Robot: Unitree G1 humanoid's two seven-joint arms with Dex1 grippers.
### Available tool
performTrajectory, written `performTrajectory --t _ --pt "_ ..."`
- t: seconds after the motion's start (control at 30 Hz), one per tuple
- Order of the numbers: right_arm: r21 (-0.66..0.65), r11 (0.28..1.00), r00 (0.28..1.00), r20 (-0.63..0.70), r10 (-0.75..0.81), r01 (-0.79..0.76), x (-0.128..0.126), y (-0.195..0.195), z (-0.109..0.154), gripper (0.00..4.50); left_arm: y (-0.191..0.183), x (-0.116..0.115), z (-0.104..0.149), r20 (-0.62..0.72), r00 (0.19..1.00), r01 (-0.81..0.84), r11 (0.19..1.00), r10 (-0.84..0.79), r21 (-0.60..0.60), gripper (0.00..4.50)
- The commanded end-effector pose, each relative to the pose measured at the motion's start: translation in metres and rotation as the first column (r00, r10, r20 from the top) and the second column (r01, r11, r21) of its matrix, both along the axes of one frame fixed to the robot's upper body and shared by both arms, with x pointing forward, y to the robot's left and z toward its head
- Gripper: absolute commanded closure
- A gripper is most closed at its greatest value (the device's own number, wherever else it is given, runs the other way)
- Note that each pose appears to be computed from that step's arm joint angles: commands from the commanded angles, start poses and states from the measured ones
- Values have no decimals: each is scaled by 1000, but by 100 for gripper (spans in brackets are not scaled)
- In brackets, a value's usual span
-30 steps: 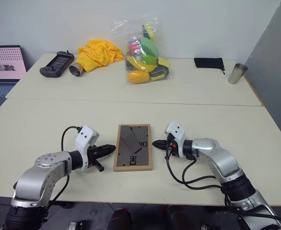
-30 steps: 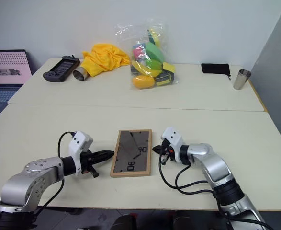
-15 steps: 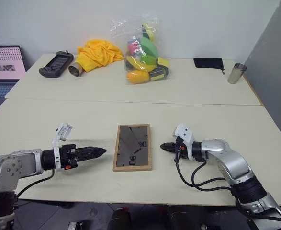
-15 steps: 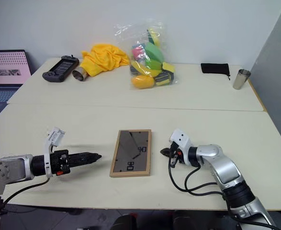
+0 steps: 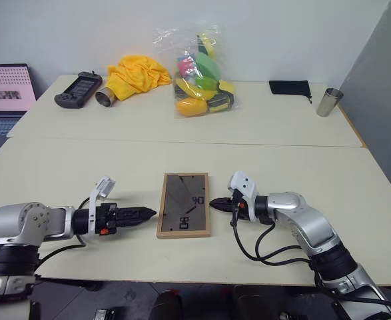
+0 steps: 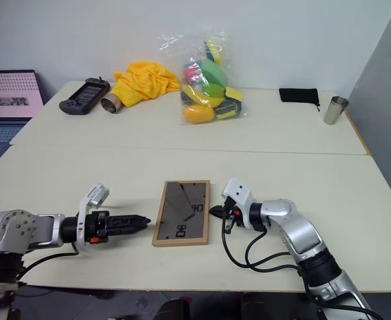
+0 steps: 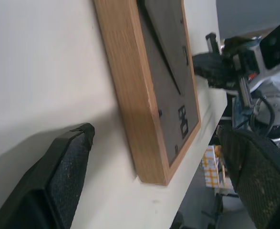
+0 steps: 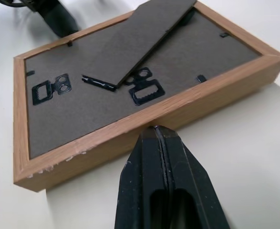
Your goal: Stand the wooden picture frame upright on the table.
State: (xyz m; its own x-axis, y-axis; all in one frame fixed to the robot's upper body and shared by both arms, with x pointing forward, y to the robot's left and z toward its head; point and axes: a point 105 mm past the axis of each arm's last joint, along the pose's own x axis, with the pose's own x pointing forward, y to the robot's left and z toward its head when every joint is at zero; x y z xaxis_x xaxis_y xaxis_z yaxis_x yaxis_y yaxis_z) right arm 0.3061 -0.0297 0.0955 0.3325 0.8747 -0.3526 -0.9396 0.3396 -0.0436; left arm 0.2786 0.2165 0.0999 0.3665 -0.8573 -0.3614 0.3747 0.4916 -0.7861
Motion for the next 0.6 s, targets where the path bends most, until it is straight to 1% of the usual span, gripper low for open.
performTrajectory --t 0.03,0.17,0.33,0.4,0.43,0.47,0.5,0.57,0.6 --pt "29 998 997 50 54 -56 -2 19 15 450 -7 2 -20 -37 999 8 999 -6 41 8" --pt "45 996 995 59 79 -82 -5 36 18 450 -19 0 -19 -25 999 45 999 -45 0 8" --pt "52 995 995 60 84 -87 -6 41 19 450 -27 -3 -16 -3 996 91 996 -91 -13 8" --pt "55 995 995 57 85 -88 -8 42 19 450 -30 -2 -13 -1 995 98 995 -98 -28 44" --pt "62 994 995 50 86 -89 -9 43 18 450 -31 -2 -13 0 995 100 995 -100 -30 48" --pt "68 994 995 45 86 -89 -10 44 18 450 -33 -1 -12 1 995 101 994 -101 -31 67" --pt "72 994 995 41 85 -88 -10 44 18 450 -33 0 -12 1 995 101 994 -101 -31 95" --pt "70 995 997 43 62 -65 -8 40 18 450 -33 1 -13 5 995 99 995 -99 -20 128" --pt "63 997 998 48 40 -42 -5 34 17 450 -31 2 -14 3 996 94 995 -94 -9 128"
